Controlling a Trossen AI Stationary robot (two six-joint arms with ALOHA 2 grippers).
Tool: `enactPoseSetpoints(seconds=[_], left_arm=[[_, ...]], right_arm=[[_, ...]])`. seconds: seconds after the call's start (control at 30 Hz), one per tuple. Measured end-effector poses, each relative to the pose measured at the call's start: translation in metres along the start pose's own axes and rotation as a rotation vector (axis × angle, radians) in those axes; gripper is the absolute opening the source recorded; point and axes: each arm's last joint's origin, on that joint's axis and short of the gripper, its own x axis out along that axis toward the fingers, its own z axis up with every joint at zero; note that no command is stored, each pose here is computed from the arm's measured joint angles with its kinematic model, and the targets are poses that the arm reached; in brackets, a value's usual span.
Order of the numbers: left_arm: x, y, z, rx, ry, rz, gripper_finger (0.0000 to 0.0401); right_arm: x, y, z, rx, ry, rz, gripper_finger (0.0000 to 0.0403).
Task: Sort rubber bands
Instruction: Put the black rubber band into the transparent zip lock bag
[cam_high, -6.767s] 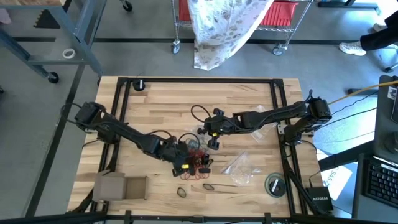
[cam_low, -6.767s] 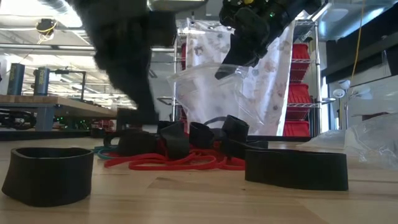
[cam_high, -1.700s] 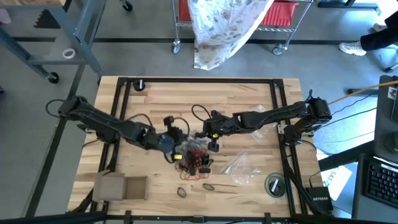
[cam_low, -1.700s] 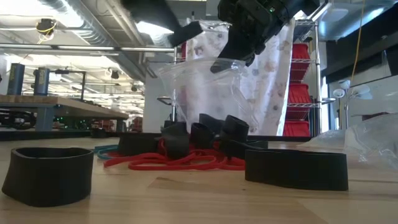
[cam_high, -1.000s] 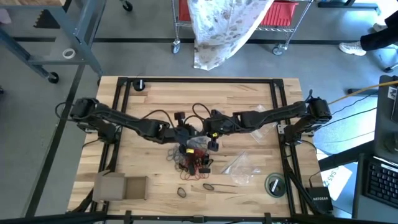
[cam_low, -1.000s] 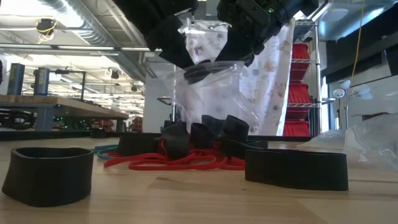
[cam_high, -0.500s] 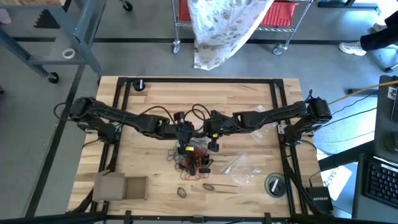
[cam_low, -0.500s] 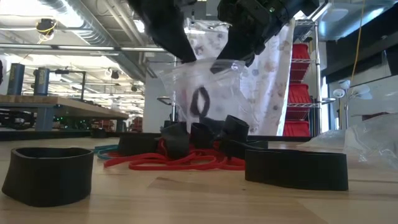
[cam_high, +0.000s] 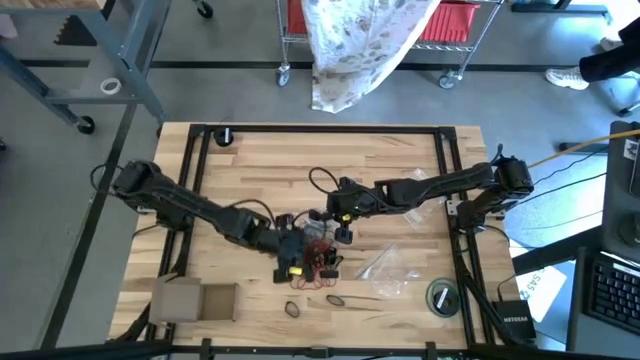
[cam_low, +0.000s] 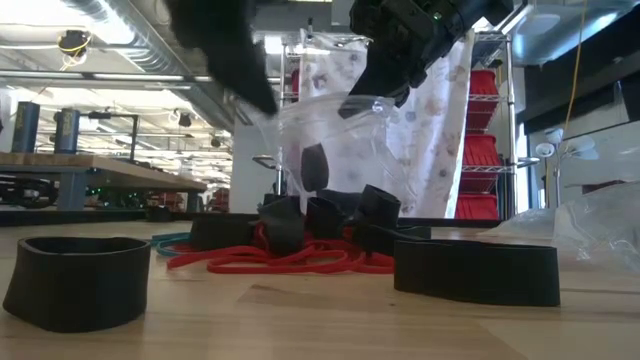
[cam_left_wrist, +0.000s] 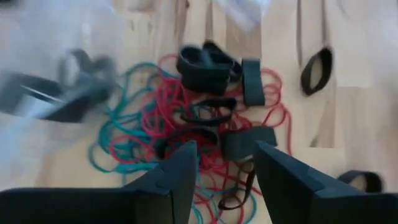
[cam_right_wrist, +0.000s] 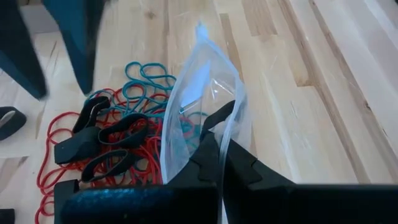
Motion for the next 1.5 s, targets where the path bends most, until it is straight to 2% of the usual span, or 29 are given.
enactPoseSetpoints(seconds=[0.2, 0.33, 0.53, 0.77, 0.87, 1.1, 1.5], left_arm=[[0.043, 0.013, -0.014, -0.053, 0.074, 0.104, 0.0136], [0.055, 0.025, -0.014, -0.085, 0.090, 0.147, 0.0132], [0.052, 0.030, -0.012, -0.102, 0.084, 0.138, 0.0131], [0.070, 0.032, -0.017, -0.108, 0.142, 0.061, 0.0131], [0.071, 0.031, -0.017, -0.088, 0.141, 0.051, 0.0117], [0.056, 0.029, -0.010, -0.064, 0.096, 0.024, 0.0010], [0.000, 0.028, 0.011, -0.047, -0.089, 0.042, 0.0000]], right_arm=[[0.000, 0.000, 0.000, 0.000, 0.000, 0.000, 0.0001], [0.000, 0.000, 0.000, 0.000, 0.000, 0.000, 0.0001], [0.000, 0.000, 0.000, 0.000, 0.005, 0.000, 0.0001], [0.000, 0.000, -0.001, -0.001, 0.006, -0.001, 0.0001], [0.000, 0.000, -0.001, -0.001, 0.006, -0.001, 0.0001], [0.000, 0.000, -0.001, -0.001, 0.006, 0.000, 0.0001], [0.000, 0.000, 0.000, -0.001, 0.004, 0.000, 0.0001]])
